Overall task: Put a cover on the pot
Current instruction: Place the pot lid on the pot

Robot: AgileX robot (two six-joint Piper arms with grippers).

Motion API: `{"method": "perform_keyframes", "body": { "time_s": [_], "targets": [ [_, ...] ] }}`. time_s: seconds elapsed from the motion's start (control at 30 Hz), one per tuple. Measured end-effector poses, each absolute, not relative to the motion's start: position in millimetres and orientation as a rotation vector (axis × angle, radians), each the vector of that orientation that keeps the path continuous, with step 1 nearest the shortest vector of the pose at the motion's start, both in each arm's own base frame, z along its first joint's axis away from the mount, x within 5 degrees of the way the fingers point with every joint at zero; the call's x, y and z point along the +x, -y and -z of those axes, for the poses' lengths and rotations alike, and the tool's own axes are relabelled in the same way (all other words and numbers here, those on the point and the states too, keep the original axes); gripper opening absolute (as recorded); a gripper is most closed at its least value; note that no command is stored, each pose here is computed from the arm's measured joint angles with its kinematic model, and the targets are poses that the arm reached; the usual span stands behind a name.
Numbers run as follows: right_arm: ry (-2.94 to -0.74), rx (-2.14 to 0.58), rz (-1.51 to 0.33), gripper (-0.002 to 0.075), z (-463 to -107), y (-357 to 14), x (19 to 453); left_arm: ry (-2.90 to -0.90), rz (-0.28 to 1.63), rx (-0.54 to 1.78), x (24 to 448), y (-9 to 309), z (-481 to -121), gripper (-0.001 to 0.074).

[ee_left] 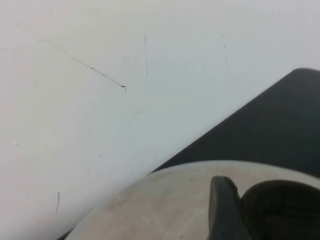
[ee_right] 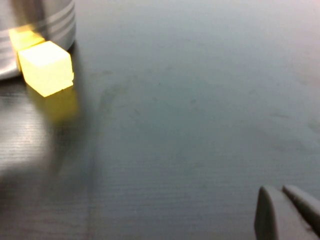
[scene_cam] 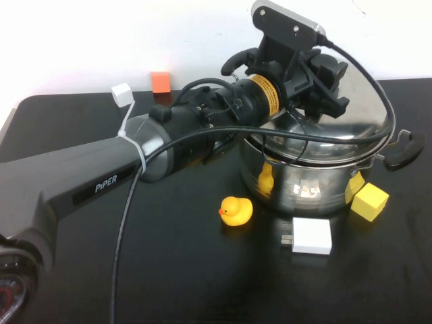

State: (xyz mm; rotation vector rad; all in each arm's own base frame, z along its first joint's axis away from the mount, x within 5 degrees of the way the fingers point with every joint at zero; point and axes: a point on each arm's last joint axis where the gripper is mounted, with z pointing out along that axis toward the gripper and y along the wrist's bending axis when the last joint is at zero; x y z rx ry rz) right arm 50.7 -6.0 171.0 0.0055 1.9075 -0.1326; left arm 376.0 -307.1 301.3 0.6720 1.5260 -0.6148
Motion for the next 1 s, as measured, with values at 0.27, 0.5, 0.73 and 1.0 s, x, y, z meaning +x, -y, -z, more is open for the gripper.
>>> {"method": "perform_keyframes", "body": {
  "time_s": [0.27, 0.5, 0.73, 1.0],
  "targets": [
    [-1.907, 0.006, 0.133, -0.0002, -171.0, 6.0, 50.7, -1.497, 0.611, 0.671, 375.9, 307.1, -303.0, 0.0323],
    [-1.907, 0.006, 0.133, -0.0002, -171.0, 6.0, 50.7, -1.519, 0.568, 0.690, 376.8, 305.6, -298.7, 0.0323],
    [-1.907, 0.006, 0.133, -0.0002, -171.0, 6.0, 50.7, -1.532, 0.609, 0.641, 378.4, 306.3, -296.2, 0.0323],
    [-1.907, 0.006, 0.133, -0.0002, -171.0, 6.0, 50.7, -1.513, 0.673, 0.557, 381.6, 307.7, -294.1, 0.0323]
  ]
}}
